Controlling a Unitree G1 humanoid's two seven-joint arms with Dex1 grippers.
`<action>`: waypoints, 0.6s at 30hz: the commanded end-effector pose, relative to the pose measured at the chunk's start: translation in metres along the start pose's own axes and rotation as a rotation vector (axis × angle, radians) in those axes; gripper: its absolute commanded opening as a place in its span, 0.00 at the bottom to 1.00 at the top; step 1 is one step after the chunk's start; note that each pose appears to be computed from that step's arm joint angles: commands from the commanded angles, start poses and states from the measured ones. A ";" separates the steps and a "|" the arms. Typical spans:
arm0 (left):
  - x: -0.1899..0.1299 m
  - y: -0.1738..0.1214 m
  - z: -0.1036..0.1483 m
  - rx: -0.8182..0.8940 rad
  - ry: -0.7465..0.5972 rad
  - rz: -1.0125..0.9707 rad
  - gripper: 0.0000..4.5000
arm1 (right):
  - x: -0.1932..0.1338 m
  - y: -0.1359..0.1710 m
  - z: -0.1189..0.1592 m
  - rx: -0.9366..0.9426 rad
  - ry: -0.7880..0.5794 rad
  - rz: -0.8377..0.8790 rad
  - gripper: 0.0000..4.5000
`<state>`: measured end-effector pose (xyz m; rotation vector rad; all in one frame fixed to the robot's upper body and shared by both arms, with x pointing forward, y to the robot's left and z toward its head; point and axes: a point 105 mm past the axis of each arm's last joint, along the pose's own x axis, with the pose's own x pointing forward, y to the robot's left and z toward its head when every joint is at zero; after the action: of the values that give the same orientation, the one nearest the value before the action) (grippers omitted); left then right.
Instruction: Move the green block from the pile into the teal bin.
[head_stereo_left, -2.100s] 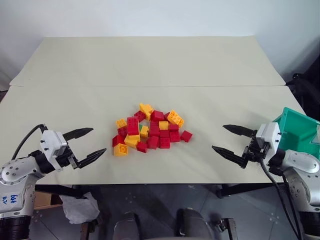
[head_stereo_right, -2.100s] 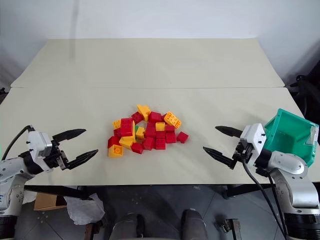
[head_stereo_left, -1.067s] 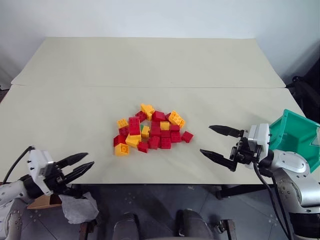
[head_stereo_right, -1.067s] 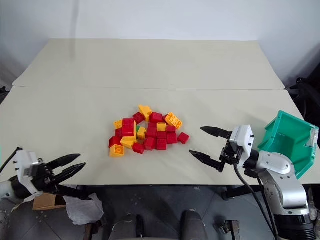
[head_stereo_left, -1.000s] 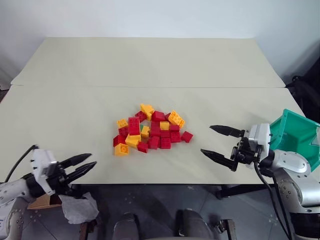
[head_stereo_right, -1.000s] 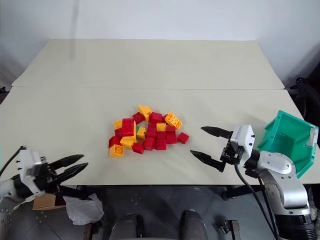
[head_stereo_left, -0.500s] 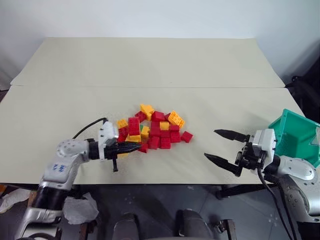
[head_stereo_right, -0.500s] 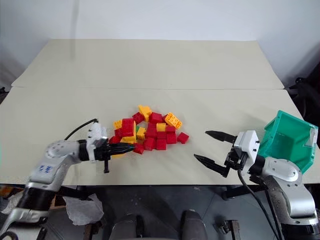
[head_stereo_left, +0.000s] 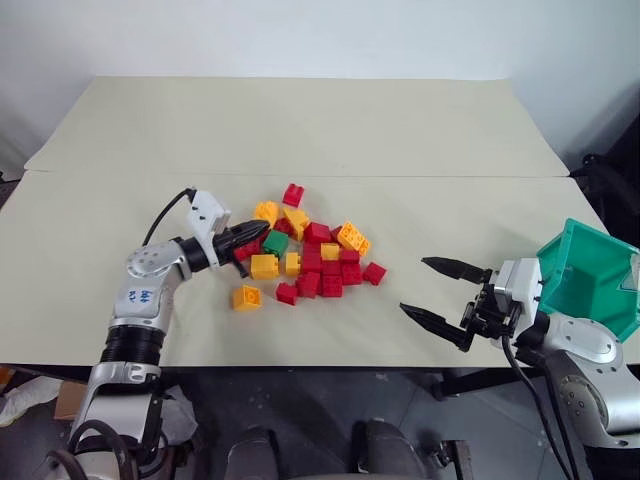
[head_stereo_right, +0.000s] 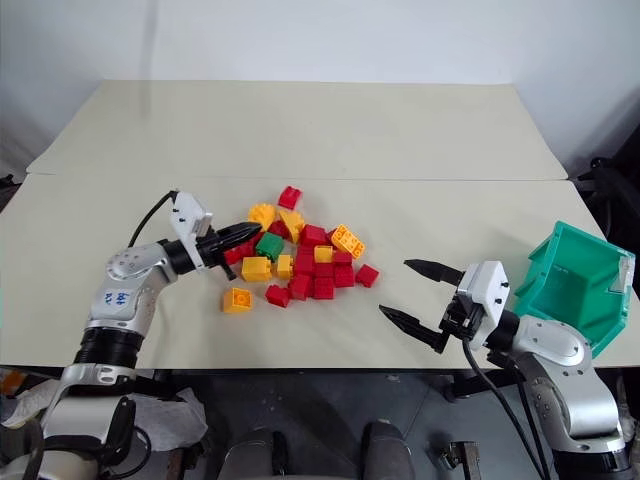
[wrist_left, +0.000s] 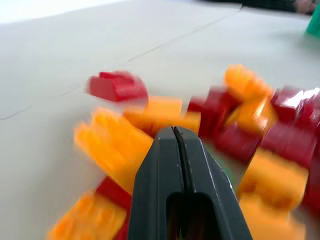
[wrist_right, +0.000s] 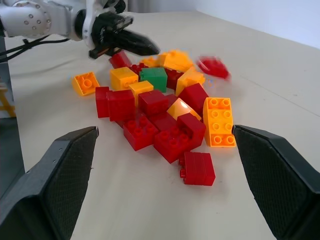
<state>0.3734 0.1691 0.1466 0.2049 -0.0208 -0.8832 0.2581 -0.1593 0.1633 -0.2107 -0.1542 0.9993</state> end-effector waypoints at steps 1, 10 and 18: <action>-0.013 -0.013 -0.003 0.035 0.041 -0.113 0.00 | 0.002 0.001 0.011 -0.040 -0.034 0.005 1.00; -0.040 -0.052 -0.018 0.083 0.173 -0.375 0.00 | 0.008 0.000 0.010 -0.035 -0.046 0.011 1.00; -0.074 -0.033 -0.003 0.009 0.072 -0.242 0.00 | 0.010 0.000 0.014 -0.044 -0.062 0.020 1.00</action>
<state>0.3015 0.1880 0.1256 0.2444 0.1265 -1.1795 0.2618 -0.1500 0.1681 -0.2031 -0.1861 1.0234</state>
